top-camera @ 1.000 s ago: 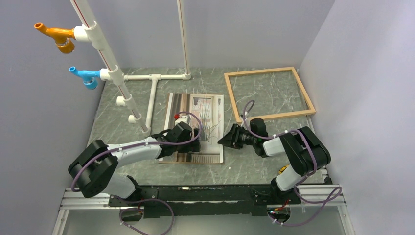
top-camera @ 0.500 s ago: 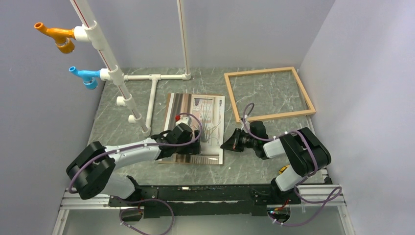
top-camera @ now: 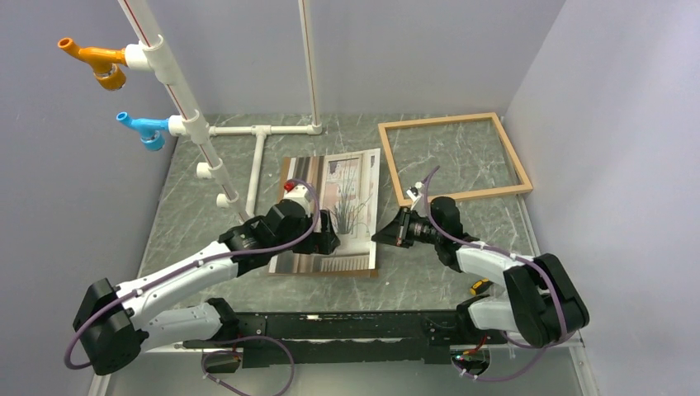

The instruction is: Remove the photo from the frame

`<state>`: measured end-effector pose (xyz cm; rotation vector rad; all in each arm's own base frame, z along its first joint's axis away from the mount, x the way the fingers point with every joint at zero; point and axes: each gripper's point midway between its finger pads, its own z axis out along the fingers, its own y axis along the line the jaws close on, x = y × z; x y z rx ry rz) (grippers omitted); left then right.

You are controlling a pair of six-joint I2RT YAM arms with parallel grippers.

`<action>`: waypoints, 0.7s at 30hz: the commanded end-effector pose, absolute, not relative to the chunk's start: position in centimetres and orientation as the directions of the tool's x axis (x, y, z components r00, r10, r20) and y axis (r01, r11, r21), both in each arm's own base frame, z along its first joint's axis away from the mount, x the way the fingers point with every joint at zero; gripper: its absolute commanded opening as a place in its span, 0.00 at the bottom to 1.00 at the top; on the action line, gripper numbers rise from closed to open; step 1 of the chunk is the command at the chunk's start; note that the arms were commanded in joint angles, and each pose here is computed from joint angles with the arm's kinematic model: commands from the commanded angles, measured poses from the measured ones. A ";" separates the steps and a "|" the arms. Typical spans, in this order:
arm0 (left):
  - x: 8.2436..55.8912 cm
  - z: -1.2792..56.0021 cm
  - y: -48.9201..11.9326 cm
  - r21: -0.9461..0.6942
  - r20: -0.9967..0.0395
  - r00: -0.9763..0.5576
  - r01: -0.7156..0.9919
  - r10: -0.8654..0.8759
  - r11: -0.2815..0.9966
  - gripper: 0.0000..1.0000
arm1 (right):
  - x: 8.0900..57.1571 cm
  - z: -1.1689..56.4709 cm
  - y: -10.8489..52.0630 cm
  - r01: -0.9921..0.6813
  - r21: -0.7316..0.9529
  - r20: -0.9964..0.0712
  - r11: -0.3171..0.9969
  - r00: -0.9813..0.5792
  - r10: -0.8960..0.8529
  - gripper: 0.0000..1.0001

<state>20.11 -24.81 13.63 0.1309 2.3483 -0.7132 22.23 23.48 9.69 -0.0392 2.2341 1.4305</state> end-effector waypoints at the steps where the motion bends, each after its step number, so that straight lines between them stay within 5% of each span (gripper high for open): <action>1: 19.8 15.9 -24.6 -0.465 -0.651 -0.753 0.298 -0.094 0.834 0.99 | 22.3 13.3 23.9 -0.399 0.828 -0.502 0.393 -0.840 0.205 0.00; 10: 20.2 18.6 -24.8 -0.497 -0.679 -0.721 0.312 -0.138 0.810 0.99 | 22.7 17.8 23.4 -0.493 0.764 -0.608 0.417 -0.766 0.209 0.00; 21: 20.1 20.3 -23.6 -0.489 -0.697 -0.699 0.297 -0.163 0.820 0.99 | 23.1 19.1 23.0 -0.360 0.801 -0.506 0.479 -0.834 0.219 0.00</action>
